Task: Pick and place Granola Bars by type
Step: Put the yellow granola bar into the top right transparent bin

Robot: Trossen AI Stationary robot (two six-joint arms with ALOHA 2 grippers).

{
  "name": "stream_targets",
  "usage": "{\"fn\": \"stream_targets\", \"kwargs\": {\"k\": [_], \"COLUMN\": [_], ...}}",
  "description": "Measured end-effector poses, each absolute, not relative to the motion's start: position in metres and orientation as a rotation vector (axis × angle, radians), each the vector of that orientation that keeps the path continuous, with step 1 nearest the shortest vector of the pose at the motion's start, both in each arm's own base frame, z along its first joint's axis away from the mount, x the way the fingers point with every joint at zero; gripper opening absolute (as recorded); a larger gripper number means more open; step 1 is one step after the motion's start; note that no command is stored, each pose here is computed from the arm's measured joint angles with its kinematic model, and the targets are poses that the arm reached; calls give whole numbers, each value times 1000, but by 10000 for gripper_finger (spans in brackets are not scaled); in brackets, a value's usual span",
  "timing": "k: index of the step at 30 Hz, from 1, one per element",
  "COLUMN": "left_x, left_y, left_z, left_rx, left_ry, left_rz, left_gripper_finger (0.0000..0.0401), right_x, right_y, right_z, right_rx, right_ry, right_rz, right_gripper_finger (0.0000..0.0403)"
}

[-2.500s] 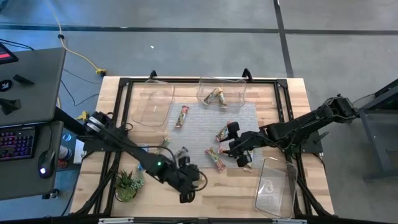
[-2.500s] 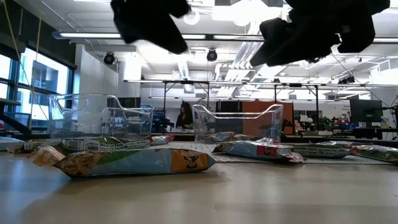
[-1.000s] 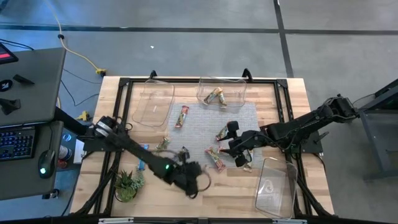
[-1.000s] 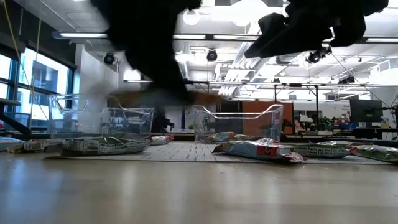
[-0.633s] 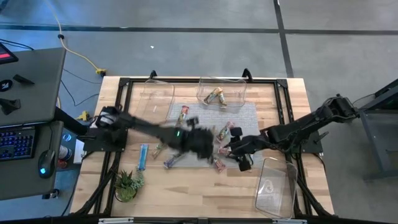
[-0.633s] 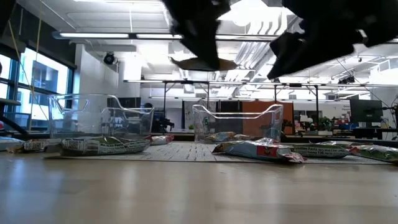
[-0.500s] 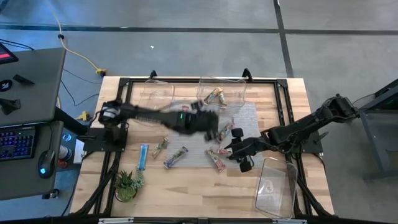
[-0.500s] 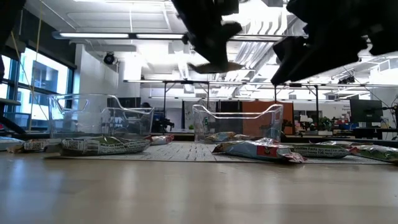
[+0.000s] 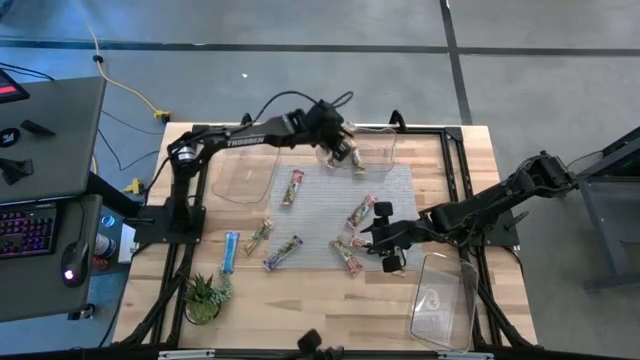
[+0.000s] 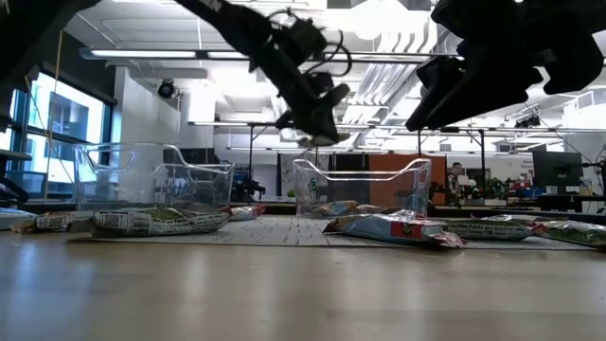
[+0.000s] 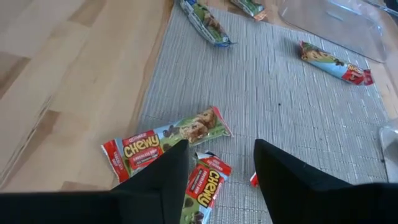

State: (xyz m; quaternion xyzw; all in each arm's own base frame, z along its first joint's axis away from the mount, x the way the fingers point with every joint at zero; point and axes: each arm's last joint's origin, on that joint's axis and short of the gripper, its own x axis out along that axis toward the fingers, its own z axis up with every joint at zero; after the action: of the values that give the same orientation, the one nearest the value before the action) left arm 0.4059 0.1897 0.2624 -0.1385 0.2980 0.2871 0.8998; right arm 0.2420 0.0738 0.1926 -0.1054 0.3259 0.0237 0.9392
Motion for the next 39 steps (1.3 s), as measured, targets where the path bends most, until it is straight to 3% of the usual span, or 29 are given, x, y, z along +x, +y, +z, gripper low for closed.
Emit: {"fn": "stream_targets", "kwargs": {"k": [14, 26, 32, 39], "left_x": [421, 423, 427, 428], "left_y": [205, 203, 204, 197], "left_z": [222, 222, 245, 314], "left_rx": [-300, -286, -293, -295], "left_ry": [637, 638, 587, 609], "left_rz": [520, 514, 486, 422], "left_gripper_finger": [83, 174, 193, 193], "right_x": [243, 243, 243, 243], "right_y": [74, 74, 74, 74], "right_z": [193, 193, 193, 193], "right_rx": [-213, -213, -212, -213], "right_ry": [659, 658, 658, 658], "right_rz": [49, 50, 50, 50], "right_gripper_finger": [164, 161, 166, 164]}}
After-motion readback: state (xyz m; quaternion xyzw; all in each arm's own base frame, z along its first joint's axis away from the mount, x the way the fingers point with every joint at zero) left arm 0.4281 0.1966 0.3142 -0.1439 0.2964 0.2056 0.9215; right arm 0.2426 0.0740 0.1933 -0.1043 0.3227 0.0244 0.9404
